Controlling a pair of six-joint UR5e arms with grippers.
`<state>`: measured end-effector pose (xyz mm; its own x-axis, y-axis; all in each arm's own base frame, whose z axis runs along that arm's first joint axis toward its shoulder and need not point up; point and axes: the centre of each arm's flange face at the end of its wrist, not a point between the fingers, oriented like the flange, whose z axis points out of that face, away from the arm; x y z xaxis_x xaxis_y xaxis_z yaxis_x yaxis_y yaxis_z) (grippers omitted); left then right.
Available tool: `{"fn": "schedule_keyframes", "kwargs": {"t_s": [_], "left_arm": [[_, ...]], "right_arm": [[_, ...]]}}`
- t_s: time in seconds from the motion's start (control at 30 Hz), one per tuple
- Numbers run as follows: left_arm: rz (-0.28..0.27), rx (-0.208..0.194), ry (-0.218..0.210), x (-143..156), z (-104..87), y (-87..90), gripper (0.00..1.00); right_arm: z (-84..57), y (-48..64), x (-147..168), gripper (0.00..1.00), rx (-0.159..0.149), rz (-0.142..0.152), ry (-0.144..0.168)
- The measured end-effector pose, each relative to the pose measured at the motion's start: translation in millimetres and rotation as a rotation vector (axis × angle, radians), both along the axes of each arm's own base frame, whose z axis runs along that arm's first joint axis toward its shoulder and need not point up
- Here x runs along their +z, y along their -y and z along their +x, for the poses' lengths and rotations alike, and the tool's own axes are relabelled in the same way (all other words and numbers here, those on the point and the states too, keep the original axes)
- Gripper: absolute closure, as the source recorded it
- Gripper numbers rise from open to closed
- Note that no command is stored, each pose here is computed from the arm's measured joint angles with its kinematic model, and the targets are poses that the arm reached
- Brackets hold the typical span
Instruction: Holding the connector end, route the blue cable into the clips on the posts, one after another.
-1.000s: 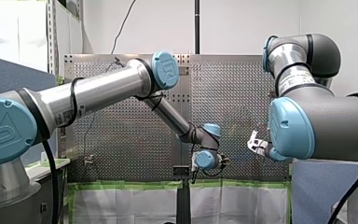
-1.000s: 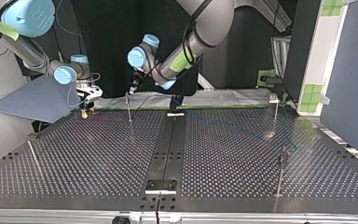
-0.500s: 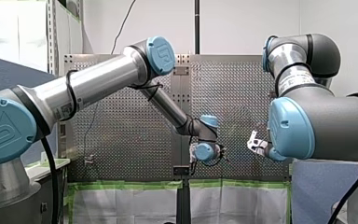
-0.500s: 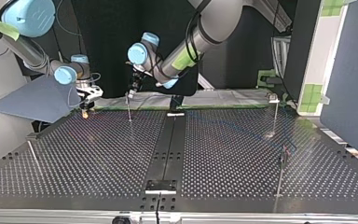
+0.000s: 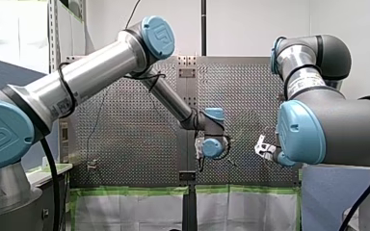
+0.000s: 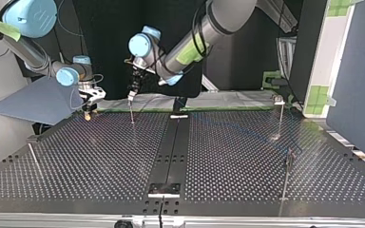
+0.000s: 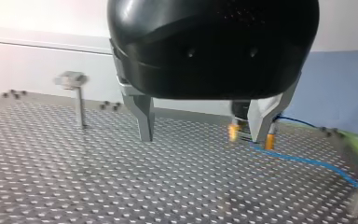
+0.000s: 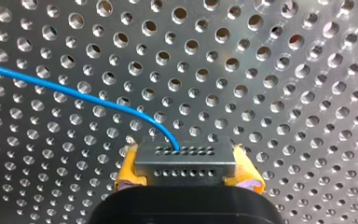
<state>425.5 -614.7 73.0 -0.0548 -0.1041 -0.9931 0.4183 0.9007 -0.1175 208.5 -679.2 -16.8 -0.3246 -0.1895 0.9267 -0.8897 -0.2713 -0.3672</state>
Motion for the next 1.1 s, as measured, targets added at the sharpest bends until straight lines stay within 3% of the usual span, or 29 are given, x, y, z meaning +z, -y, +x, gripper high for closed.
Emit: {"fn": "schedule_keyframes", "kwargs": {"t_s": [0.17, 0.5, 1.1], "left_arm": [[-0.054, -0.005, -0.002, 18.8, -7.8, -7.3, 0.00], [-0.061, -0.006, -0.022, 48.1, -28.7, -28.3, 0.00], [-0.084, -0.003, -0.024, 92.1, -60.9, -65.8, 0.00]], "right_arm": [[1.8, -1.0, -0.4, 1.00, 0.003, 0.004, 0.000], [13.6, -4.8, -0.4, 1.00, 0.024, 0.004, 0.000], [15.5, -4.9, 0.1, 1.00, 0.027, 0.000, 0.001]]}}
